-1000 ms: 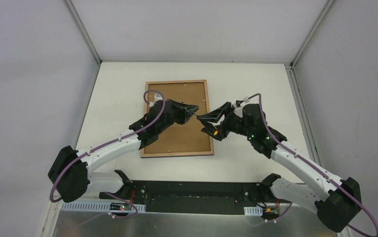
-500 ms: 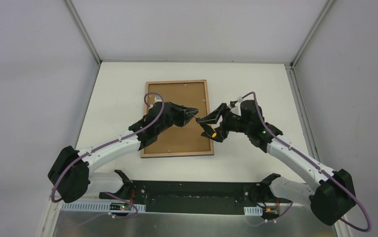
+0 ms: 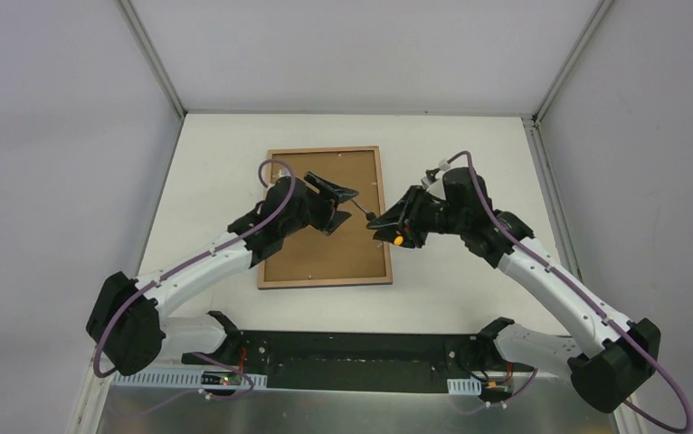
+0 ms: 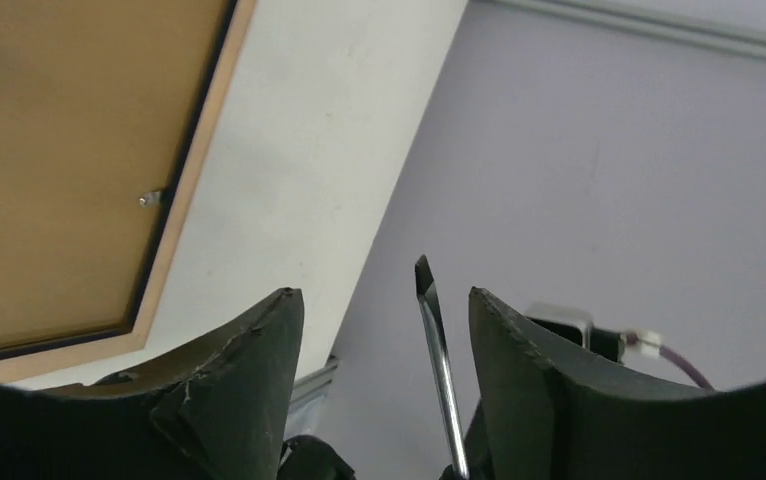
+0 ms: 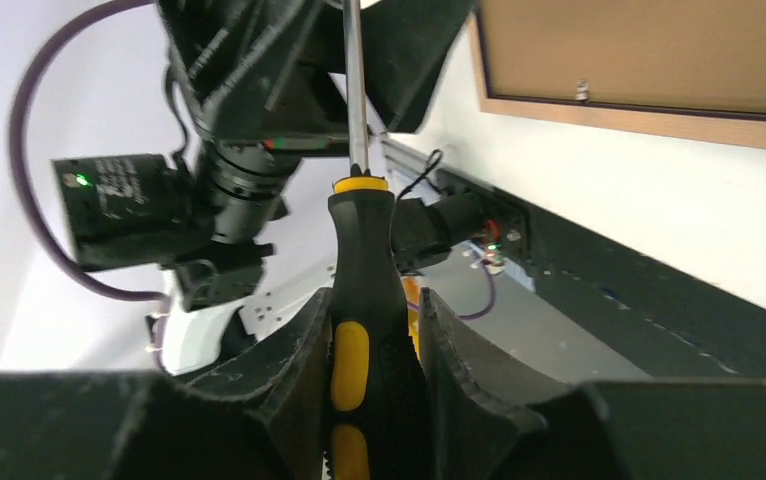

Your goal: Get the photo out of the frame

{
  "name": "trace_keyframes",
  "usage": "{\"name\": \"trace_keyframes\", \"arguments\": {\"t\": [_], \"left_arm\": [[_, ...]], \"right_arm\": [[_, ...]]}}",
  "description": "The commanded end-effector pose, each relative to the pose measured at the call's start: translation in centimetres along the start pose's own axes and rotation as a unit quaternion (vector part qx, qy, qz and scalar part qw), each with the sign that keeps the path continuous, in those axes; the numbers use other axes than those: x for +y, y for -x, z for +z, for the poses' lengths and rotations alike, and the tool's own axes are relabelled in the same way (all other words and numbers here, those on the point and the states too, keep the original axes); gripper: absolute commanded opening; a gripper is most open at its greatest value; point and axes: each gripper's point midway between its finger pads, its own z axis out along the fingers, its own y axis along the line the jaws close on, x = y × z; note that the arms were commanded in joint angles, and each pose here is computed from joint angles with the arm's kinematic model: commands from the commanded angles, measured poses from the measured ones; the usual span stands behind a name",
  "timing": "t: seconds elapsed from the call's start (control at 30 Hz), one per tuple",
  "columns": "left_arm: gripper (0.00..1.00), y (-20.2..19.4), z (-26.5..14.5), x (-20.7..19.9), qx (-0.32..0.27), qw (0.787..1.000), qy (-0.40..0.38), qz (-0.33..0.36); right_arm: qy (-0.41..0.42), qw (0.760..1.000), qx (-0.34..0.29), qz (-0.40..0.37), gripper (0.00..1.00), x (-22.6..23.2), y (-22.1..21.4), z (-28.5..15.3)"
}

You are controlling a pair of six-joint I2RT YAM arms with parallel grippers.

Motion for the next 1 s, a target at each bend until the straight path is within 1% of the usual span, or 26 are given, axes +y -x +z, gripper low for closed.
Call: {"name": "trace_keyframes", "arguments": {"t": [0.0,0.03,0.07,0.1,0.13,0.23,0.3,0.4,0.5,0.57,0.63,0.67,0.7,0.73,0.77,0.87,0.97], "left_arm": [[0.73,2.9,-4.0,0.4,-0.025,0.991,0.057,0.117],[0.77,3.7,-4.8,1.2,-0.032,0.987,0.078,0.134],[0.79,4.6,-5.6,2.3,-0.039,0.983,0.105,0.147],[0.79,5.4,-6.6,4.0,-0.042,0.977,0.141,0.156],[0.79,6.1,-7.2,4.9,-0.045,0.973,0.161,0.158],[0.79,7.1,-8.3,7.4,-0.021,0.965,0.201,0.168],[0.78,7.2,-8.5,7.8,0.004,0.953,0.219,0.207],[0.77,7.5,-9.3,9.1,0.035,0.926,0.272,0.261],[0.76,8.1,-10.0,10.8,0.059,0.896,0.328,0.296],[0.75,8.9,-10.5,11.7,0.058,0.876,0.359,0.315],[0.75,10.0,-10.8,12.5,0.046,0.858,0.384,0.337],[0.73,10.6,-11.0,13.0,0.040,0.849,0.397,0.345],[0.68,11.0,-11.2,13.4,0.041,0.841,0.407,0.353],[0.63,11.3,-11.2,13.8,0.045,0.834,0.414,0.362],[0.62,11.8,-11.4,14.1,0.043,0.825,0.425,0.371],[0.64,13.4,-12.0,15.2,0.026,0.803,0.456,0.384],[0.63,14.3,-12.0,16.6,0.030,0.793,0.480,0.373]], "right_arm": [[-0.110,0.991,-0.018,-0.075,0.00,-3.1,-0.9,-2.6],[-0.126,0.988,-0.019,-0.088,0.00,-3.9,-1.2,-2.8],[-0.141,0.984,-0.020,-0.103,0.00,-4.7,-1.4,-2.9],[-0.158,0.980,-0.019,-0.118,0.00,-5.6,-1.8,-3.2],[-0.177,0.975,-0.020,-0.134,0.00,-6.6,-2.1,-3.4],[-0.230,0.957,-0.027,-0.173,0.00,-9.1,-2.4,-4.4],[-0.255,0.944,-0.040,-0.204,0.00,-10.1,-2.2,-4.8],[-0.300,0.922,-0.044,-0.240,0.00,-11.9,-2.0,-5.4],[-0.347,0.895,-0.055,-0.276,0.00,-13.7,-1.4,-5.5],[-0.366,0.880,-0.055,-0.298,0.00,-14.5,-1.4,-5.3],[-0.383,0.867,-0.062,-0.314,0.00,-15.0,-1.2,-5.0],[-0.395,0.859,-0.065,-0.319,0.00,-15.3,-1.0,-4.8],[-0.410,0.850,-0.065,-0.322,0.00,-15.6,-0.9,-4.6],[-0.420,0.845,-0.067,-0.324,0.00,-15.7,-0.8,-4.4],[-0.425,0.840,-0.071,-0.329,0.00,-15.6,-0.8,-4.1],[-0.432,0.833,-0.088,-0.335,0.00,-15.4,-0.7,-2.9],[-0.439,0.828,-0.096,-0.336,0.00,-15.6,-0.6,-2.1]]}}
